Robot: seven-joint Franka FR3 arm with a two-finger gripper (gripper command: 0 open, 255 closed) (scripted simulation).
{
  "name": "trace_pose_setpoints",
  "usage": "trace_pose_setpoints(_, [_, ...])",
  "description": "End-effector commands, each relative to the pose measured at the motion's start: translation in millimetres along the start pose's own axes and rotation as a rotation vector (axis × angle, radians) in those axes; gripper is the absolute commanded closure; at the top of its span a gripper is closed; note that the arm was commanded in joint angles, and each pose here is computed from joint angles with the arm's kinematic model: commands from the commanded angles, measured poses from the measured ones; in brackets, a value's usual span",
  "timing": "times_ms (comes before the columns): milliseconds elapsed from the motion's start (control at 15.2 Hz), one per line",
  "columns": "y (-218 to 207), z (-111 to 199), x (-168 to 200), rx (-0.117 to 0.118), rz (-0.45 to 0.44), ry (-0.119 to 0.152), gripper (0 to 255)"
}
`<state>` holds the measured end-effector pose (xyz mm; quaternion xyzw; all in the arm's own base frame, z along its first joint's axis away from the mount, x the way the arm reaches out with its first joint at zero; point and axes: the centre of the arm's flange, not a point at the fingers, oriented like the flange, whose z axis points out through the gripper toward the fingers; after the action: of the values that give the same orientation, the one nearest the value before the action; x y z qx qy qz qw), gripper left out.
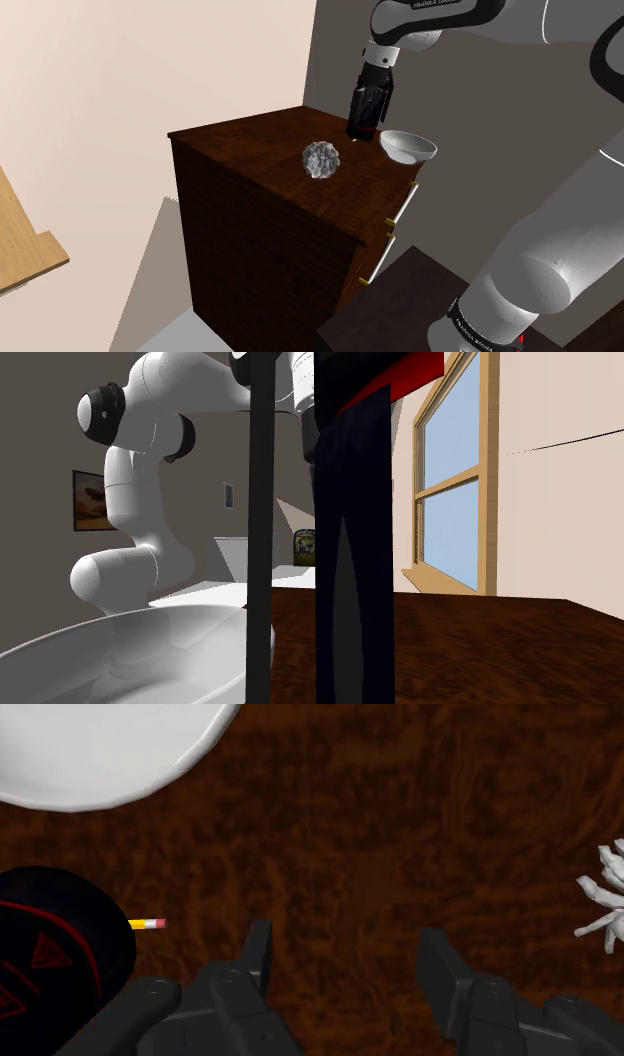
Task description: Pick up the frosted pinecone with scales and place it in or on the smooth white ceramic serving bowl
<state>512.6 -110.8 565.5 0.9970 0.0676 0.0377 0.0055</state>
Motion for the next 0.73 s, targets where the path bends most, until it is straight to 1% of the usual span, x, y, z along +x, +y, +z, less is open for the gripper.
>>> trace_pose_setpoints(0, [0,0,0,0.0,0.0,0.0,255])
trace_pose_setpoints(528, [0,0,0,0.0,0.0,0.0,255])
trace_pose_setpoints(594, [0,0,0,0.0,0.0,0.0,0])
trace_pose_setpoints(660, [-13,3,2,-0.001,0.023,-0.009,0])
